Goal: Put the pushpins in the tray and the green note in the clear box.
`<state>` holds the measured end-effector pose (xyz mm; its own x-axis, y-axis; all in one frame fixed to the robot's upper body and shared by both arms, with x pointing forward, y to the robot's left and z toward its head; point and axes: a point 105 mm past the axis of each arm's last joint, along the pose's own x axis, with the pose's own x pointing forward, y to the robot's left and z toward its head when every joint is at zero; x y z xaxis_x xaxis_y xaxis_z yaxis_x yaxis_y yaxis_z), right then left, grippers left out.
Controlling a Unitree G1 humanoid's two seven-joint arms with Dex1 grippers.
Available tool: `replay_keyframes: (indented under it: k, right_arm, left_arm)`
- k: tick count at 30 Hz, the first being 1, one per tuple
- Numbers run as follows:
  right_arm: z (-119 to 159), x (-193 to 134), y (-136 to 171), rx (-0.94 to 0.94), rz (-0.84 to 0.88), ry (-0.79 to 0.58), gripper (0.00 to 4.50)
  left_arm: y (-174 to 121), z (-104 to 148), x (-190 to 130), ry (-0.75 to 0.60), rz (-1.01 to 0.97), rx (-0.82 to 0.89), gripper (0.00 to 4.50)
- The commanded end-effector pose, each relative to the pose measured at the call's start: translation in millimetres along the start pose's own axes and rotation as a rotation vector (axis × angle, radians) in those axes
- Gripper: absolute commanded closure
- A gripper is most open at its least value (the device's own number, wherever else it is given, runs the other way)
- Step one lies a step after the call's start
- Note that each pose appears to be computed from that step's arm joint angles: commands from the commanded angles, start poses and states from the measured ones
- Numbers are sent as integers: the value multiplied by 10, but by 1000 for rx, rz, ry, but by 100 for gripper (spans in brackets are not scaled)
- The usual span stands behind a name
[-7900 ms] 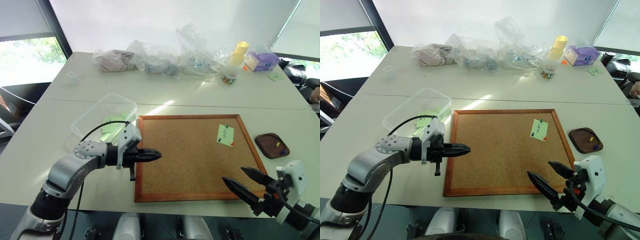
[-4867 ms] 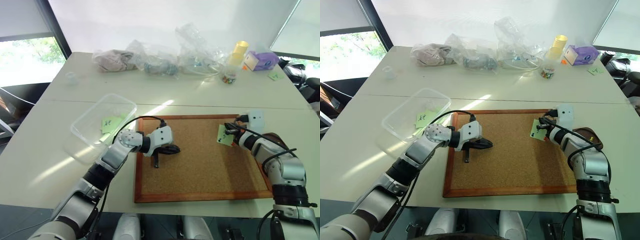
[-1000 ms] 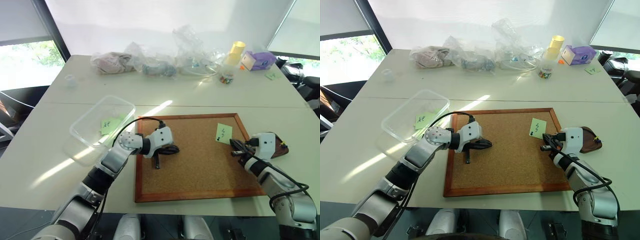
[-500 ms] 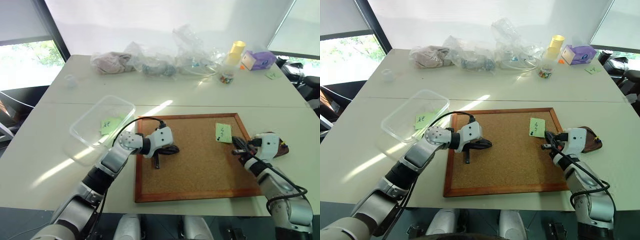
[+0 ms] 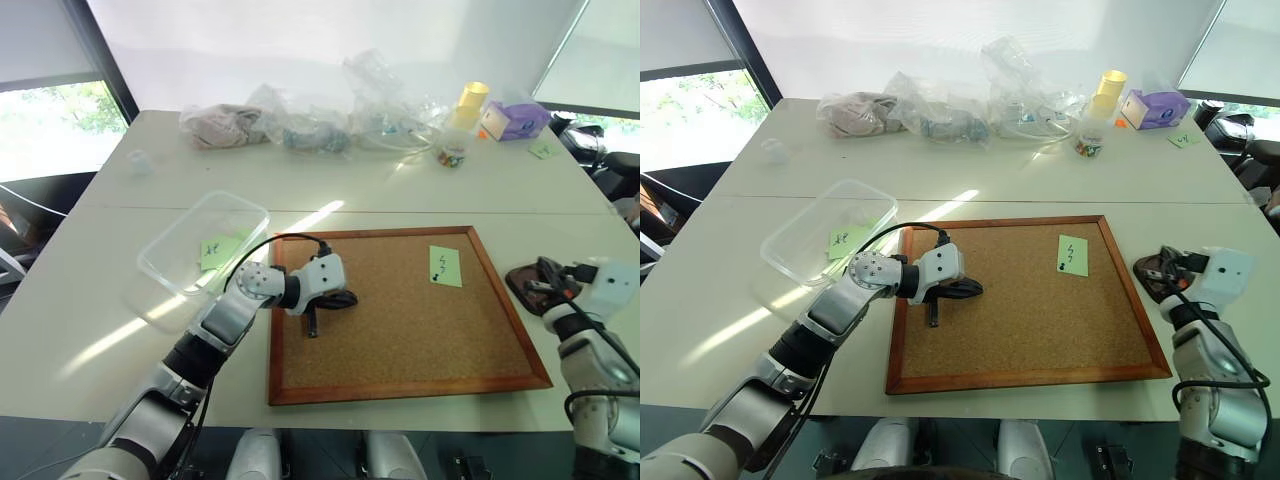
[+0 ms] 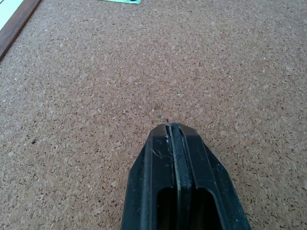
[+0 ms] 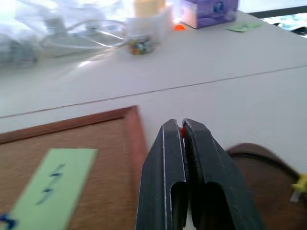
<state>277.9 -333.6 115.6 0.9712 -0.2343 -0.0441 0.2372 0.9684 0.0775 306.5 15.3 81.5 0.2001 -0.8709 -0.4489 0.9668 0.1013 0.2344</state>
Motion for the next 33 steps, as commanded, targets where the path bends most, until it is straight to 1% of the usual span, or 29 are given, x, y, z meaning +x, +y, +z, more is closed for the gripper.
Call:
replay_keyframes:
  k: [1,7,10,15,16,18,20,24,25,29,33]
  right_arm:
    - [-15,25,-115,-20,-5,32,443]
    - [-90,135,-218,-40,-26,63,443]
    - [-161,193,-240,-42,-23,86,443]
    - [-194,235,-256,-41,-18,92,443]
    - [-196,239,-259,-41,-18,92,418]
    - [-200,243,-262,-40,-18,92,352]
    - [-202,242,-257,-41,-17,92,262]
    - [-195,220,-264,-51,-23,86,49]
    - [-195,215,-263,-52,-23,86,4]
    - [-177,183,-253,-51,-19,73,4]
    - [-39,172,-272,-55,-31,11,4]
  left_arm:
    - [-144,-268,55,93,-55,-47,450]
    - [-147,-263,61,89,-51,-49,450]
    - [-151,-263,65,88,-50,-49,450]
    - [-146,-267,59,91,-44,-49,450]
    - [-145,-268,58,91,-43,-49,450]
    - [-145,-269,58,92,-42,-49,450]
    - [-145,-270,52,92,-41,-49,450]
    - [-147,-268,55,90,-43,-49,450]
    - [-148,-267,56,90,-43,-49,450]
    - [-151,-265,59,88,-45,-50,450]
    - [-150,-264,61,87,-45,-49,450]
